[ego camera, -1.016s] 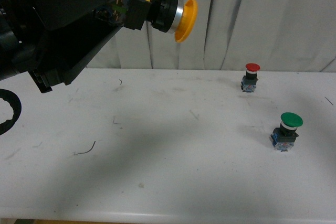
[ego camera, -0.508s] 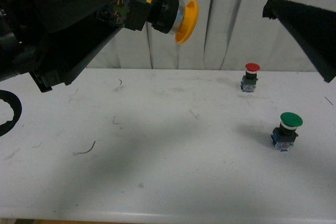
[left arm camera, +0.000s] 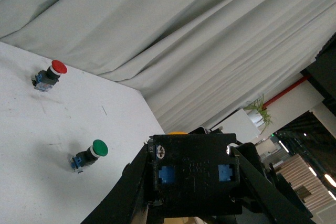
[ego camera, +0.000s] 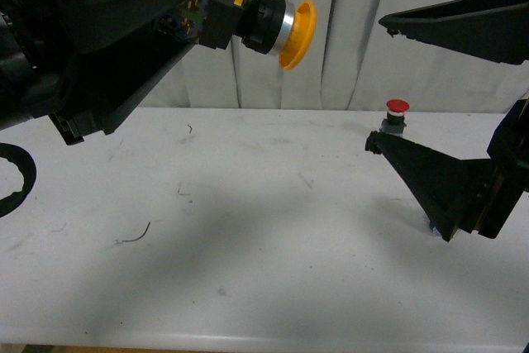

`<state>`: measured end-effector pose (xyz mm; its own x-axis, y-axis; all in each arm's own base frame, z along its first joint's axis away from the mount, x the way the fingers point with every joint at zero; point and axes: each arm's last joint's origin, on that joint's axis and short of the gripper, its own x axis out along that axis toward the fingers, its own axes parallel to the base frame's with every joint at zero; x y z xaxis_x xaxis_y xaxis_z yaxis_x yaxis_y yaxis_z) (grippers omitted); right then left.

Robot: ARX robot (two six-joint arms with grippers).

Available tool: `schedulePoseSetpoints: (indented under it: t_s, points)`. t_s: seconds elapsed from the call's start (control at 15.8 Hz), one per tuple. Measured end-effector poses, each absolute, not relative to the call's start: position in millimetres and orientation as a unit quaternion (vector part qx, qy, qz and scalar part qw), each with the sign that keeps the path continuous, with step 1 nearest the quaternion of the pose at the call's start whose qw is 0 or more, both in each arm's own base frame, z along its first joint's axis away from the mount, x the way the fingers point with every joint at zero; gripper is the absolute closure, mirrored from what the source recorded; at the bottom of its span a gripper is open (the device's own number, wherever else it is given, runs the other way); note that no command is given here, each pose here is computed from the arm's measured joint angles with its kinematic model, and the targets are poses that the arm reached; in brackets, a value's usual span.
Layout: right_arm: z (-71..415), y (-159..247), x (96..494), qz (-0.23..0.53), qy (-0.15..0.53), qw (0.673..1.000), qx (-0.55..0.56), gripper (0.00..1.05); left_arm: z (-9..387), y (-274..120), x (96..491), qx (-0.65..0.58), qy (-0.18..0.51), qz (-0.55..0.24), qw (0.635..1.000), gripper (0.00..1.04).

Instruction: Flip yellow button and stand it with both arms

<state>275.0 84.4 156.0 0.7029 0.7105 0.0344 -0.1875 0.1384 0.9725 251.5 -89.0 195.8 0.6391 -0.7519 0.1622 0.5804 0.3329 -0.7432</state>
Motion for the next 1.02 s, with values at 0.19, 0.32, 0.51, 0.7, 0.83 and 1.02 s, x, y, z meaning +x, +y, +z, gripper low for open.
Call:
schedulePoseSetpoints:
  t_s: [0.19,0.32,0.51,0.7,0.83,1.02]
  points:
    - [161,83,290,0.295,0.224,0.687,0.625,0.06,196,-89,251,-0.405,0.106,-0.412,0.810,0.69]
    - [165,90,291,0.307,0.228,0.680,0.626,0.06,196,-89,251,-0.404,0.106,-0.412,0.810,0.69]
    - [167,97,290,0.317,0.233,0.675,0.624,0.06,196,-89,251,-0.404,0.105,-0.412,0.810,0.69]
    - [173,115,288,0.344,0.241,0.667,0.615,0.06,196,-89,251,-0.402,0.105,-0.413,0.811,0.69]
    - [179,131,287,0.369,0.245,0.660,0.607,0.06,196,-89,251,-0.399,0.103,-0.413,0.812,0.69]
    - [190,149,288,0.396,0.236,0.654,0.599,0.06,196,-90,251,-0.397,0.102,-0.414,0.813,0.69]
